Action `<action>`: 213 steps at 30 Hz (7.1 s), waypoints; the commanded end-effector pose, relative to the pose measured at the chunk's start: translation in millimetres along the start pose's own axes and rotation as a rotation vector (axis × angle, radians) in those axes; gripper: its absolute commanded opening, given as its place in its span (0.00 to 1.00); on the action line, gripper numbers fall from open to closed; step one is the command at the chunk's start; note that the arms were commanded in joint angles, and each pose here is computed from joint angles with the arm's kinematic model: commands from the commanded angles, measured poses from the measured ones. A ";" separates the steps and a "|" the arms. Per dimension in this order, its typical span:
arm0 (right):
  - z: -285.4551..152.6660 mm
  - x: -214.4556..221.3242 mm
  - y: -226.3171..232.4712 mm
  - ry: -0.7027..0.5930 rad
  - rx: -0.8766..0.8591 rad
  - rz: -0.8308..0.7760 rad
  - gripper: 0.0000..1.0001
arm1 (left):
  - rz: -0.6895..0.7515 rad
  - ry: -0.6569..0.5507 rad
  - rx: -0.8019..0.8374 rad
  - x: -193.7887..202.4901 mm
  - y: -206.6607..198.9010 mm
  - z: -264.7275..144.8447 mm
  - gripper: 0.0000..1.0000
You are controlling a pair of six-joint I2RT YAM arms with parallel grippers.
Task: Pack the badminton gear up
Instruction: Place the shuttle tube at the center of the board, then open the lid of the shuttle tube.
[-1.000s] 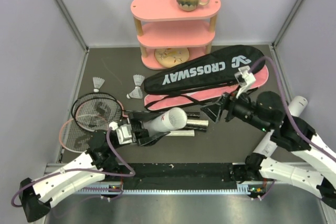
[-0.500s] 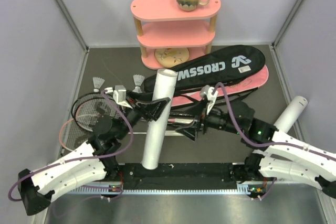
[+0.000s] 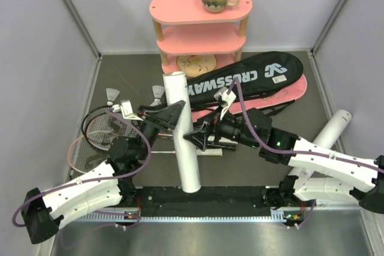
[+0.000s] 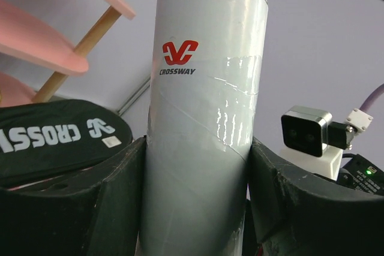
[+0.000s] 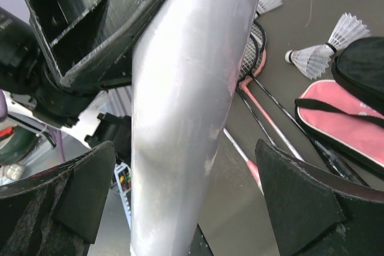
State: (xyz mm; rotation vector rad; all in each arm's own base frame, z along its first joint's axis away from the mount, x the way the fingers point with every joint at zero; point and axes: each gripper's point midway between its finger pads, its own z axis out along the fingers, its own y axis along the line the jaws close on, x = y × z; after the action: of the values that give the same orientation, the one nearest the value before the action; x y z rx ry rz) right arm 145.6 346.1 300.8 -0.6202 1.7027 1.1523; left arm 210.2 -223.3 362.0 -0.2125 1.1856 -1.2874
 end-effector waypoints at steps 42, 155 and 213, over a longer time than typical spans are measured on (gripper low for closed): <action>-269.2 71.9 -353.7 0.245 1.429 0.782 0.46 | 0.519 0.409 -0.050 11.6 23.4 -68.7 0.98; -74.9 33.7 -74.1 0.081 0.041 -0.695 0.30 | 0.072 0.696 0.176 35.7 -7.9 -31.6 0.50; -76.1 7.5 -27.8 -0.091 -0.142 -0.821 0.27 | 0.167 1.003 0.199 88.5 -8.8 -59.1 0.08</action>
State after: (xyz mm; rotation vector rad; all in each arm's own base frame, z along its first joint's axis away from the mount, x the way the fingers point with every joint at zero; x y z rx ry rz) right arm 135.4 259.7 235.9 -1.2602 1.2451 0.6664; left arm 146.4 -267.6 291.8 0.6821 1.8457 -1.3938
